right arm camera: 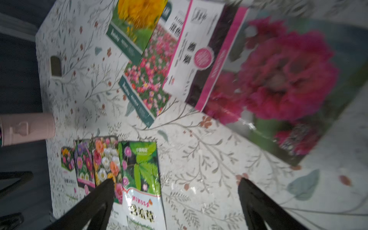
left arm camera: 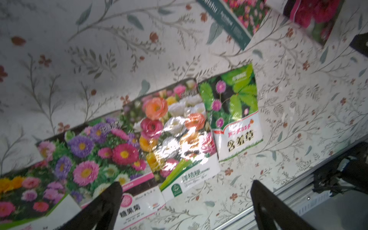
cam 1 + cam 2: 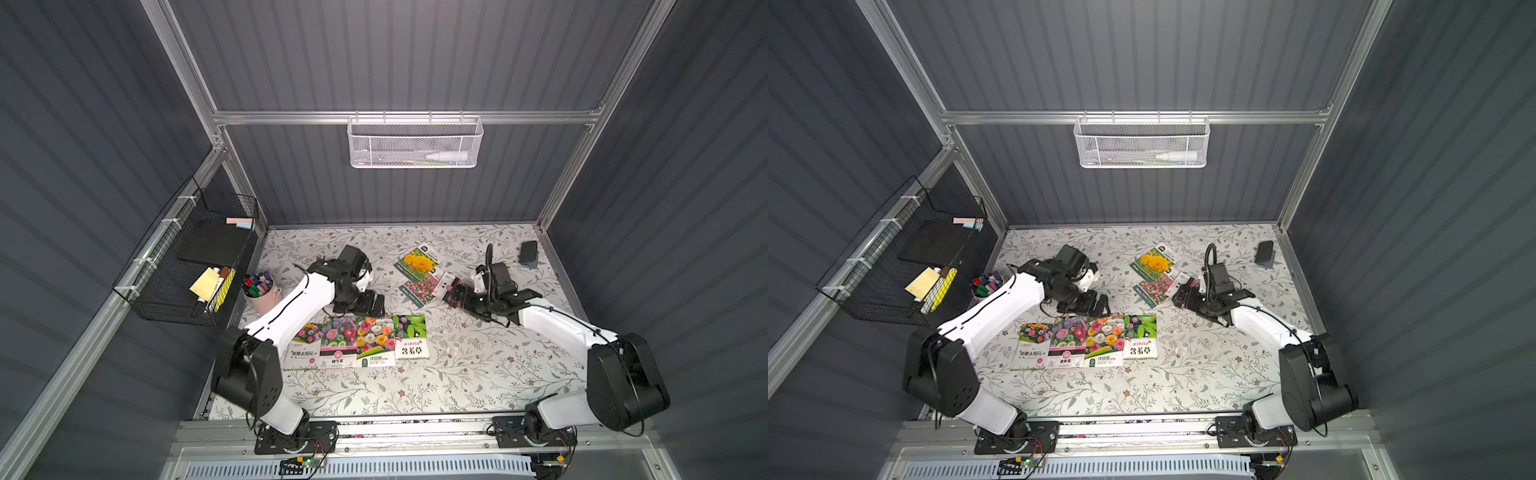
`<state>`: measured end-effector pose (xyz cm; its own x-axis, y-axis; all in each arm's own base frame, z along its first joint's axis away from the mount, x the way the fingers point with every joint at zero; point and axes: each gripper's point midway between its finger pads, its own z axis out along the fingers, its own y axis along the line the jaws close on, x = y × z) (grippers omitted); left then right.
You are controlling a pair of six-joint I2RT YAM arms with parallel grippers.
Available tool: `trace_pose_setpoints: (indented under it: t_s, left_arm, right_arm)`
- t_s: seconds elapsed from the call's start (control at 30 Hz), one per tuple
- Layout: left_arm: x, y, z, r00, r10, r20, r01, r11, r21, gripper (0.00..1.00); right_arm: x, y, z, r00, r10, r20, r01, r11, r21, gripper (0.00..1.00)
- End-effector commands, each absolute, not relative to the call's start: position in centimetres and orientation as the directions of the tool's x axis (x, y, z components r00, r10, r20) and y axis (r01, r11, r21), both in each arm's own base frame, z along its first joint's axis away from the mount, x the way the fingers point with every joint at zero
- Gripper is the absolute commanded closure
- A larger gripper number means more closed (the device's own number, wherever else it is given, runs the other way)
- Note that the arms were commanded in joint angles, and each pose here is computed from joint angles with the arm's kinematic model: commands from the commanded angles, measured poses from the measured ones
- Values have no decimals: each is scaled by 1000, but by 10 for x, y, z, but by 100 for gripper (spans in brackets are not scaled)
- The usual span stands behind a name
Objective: Arrange the seed packets in a row
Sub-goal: Place the seed packet at the center of the board, then pick up the seed packet from the center of the board.
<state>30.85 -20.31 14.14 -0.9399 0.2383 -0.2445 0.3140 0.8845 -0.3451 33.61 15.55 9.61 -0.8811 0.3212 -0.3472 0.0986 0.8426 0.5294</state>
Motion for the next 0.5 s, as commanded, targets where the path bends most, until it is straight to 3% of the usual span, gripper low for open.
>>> trace_pose_setpoints:
  t_s: [0.0, 0.27, 0.47]
  left_arm:
    - [348, -250, 155, -940, 187, -285, 310, 819, -484, 0]
    - [391, -367, 137, -900, 267, -346, 430, 681, -593, 1]
    - [425, -409, 110, -902, 244, -357, 423, 663, -617, 0]
  right_arm:
    - [345, 117, 83, -860, 430, -276, 243, 819, 519, 1]
    - [369, 75, 50, -800, 591, -103, 421, 676, 605, 1]
    - [382, 78, 37, -800, 596, -68, 425, 643, 638, 1]
